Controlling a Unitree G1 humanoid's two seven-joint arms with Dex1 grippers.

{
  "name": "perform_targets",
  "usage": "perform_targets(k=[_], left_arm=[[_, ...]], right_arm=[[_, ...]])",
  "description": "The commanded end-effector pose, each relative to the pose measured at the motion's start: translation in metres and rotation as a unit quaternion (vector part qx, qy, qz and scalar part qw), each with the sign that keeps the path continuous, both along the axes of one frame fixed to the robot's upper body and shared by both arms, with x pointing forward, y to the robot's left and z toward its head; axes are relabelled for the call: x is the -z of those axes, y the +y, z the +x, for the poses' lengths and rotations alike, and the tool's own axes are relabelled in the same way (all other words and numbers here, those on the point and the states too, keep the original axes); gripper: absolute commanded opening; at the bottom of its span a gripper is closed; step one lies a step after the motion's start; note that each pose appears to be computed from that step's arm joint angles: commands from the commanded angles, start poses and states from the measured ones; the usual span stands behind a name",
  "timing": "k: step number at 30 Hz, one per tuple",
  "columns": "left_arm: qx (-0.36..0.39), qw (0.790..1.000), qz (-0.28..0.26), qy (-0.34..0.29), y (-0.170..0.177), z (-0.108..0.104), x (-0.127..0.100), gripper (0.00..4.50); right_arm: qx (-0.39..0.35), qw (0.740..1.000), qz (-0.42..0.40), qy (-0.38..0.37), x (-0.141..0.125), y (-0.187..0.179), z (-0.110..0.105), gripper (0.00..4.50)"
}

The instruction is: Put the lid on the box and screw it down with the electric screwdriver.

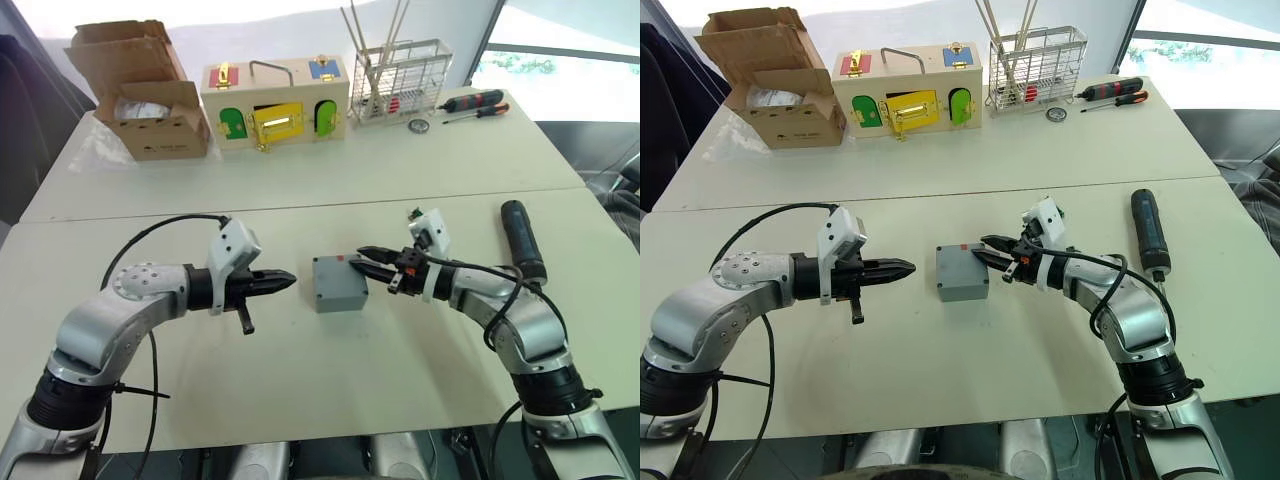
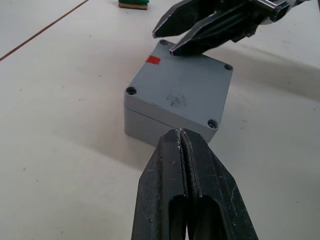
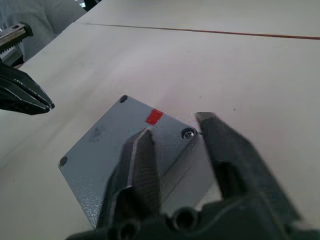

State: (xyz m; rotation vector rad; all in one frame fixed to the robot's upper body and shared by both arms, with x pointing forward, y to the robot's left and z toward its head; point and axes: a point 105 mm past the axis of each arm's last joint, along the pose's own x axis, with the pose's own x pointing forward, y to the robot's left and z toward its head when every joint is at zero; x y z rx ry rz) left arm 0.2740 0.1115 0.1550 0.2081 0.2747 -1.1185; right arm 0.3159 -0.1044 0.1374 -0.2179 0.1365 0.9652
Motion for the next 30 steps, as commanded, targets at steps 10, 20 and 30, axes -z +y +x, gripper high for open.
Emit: perform_targets(k=[10, 20, 30], left_arm=[[0.048, 0.998, -0.009, -0.048, -0.017, 0.002, -0.018, 0.0], [0.127, 0.986, -0.018, -0.109, -0.054, -0.001, -0.026, 0.0], [0.152, 0.977, -0.055, -0.139, -0.083, -0.015, -0.026, 0.0]], right_arm=[[0.094, 0.995, -0.023, -0.035, -0.063, -0.063, 0.011, 4.47], [0.27, 0.944, -0.17, 0.081, -0.111, -0.188, 0.017, 4.47], [0.297, 0.867, -0.197, 0.348, -0.075, -0.243, -0.008, 4.47]])
